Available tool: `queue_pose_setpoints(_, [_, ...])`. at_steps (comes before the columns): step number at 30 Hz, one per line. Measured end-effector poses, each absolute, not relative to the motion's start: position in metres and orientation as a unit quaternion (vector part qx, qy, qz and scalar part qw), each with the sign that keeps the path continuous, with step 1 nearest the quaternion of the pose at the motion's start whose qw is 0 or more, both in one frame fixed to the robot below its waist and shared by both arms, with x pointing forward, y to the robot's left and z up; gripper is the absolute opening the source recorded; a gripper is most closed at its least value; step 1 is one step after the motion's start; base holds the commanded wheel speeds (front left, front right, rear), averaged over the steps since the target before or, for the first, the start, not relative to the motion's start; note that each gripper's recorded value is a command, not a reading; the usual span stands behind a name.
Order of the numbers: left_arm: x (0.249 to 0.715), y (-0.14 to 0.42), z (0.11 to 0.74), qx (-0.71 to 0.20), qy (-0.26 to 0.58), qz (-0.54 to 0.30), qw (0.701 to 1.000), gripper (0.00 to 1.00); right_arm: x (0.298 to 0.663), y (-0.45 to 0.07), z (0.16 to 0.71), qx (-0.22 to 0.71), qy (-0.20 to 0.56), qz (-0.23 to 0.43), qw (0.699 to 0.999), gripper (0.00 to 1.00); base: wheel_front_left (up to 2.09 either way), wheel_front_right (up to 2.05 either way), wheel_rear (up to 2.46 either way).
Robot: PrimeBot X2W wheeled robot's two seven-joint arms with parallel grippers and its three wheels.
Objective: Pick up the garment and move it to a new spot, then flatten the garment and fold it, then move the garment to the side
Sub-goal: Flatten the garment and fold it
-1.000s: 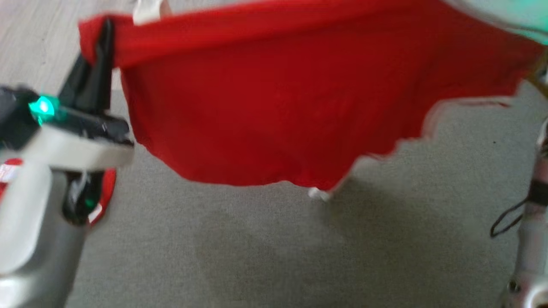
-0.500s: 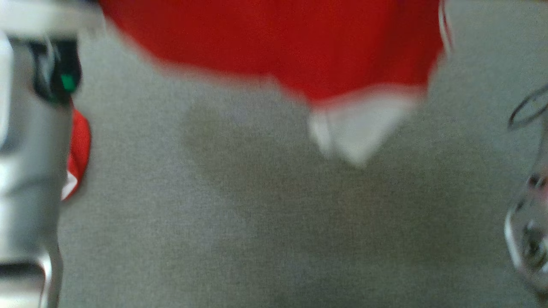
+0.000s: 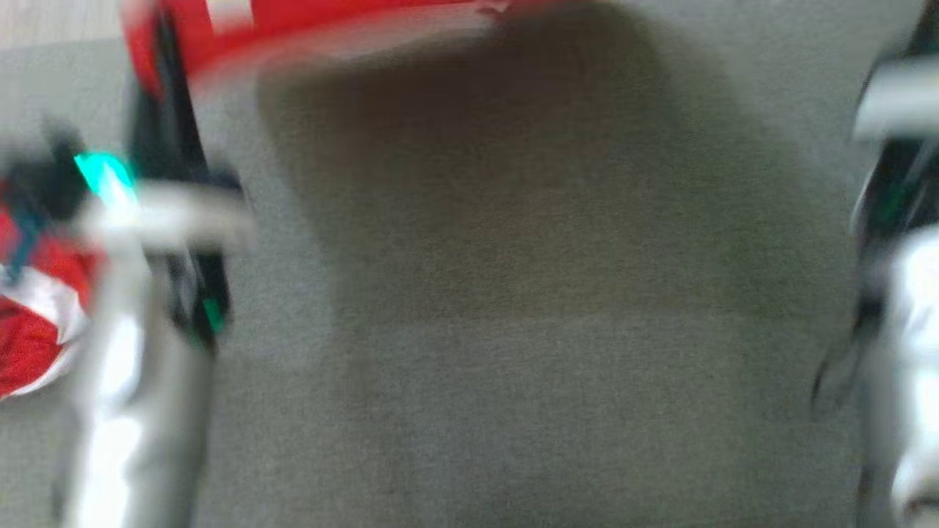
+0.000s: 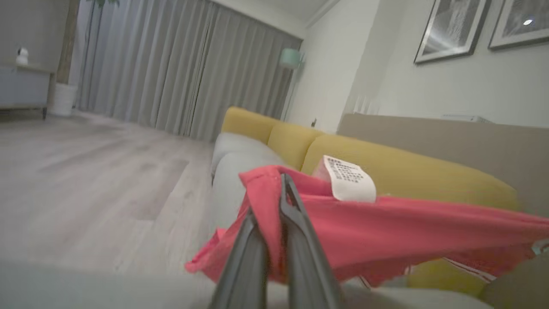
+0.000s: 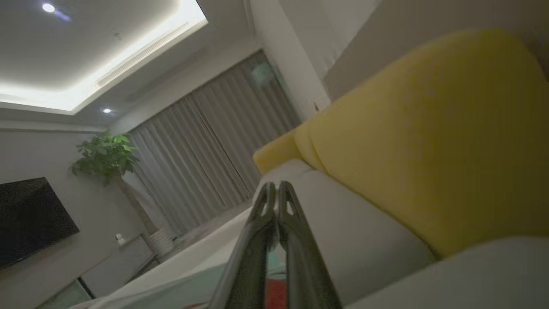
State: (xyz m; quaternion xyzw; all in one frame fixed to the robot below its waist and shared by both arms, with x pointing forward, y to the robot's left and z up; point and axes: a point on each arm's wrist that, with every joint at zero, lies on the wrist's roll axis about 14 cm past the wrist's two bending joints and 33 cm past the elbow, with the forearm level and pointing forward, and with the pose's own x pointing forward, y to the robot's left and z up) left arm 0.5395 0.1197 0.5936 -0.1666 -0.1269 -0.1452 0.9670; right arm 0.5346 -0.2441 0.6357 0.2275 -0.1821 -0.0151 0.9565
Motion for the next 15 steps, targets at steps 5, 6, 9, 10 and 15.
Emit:
queue_pose_setpoints(5, [0.477, 0.115, 0.491, -0.183, -0.009, -0.115, 0.976, 0.00, 0.452, -0.254, 0.494, 0.270, -0.024, -0.079, 0.959, 0.00, 0.00, 0.00, 0.00])
queue_pose_setpoints(6, [0.464, 0.113, 0.477, -0.184, 0.010, -0.112, 0.976, 0.00, 0.433, -0.255, 0.474, 0.281, 0.001, -0.092, 0.955, 0.00, 0.00, 0.00, 0.00])
queue_pose_setpoints(9, [0.429, 0.113, 0.442, -0.199, 0.060, -0.091, 0.974, 0.00, 0.383, -0.251, 0.431, 0.296, 0.056, -0.117, 0.946, 0.00, 0.00, 0.00, 0.00])
queue_pose_setpoints(10, [0.420, 0.116, 0.436, -0.202, 0.069, -0.083, 0.973, 0.00, 0.370, -0.247, 0.422, 0.301, 0.070, -0.120, 0.943, 0.00, 0.00, 0.00, 0.00])
queue_pose_setpoints(15, [0.387, 0.125, 0.424, -0.200, 0.090, -0.068, 0.973, 0.00, 0.326, -0.240, 0.406, 0.316, 0.098, -0.129, 0.935, 0.00, 0.00, 0.00, 0.00])
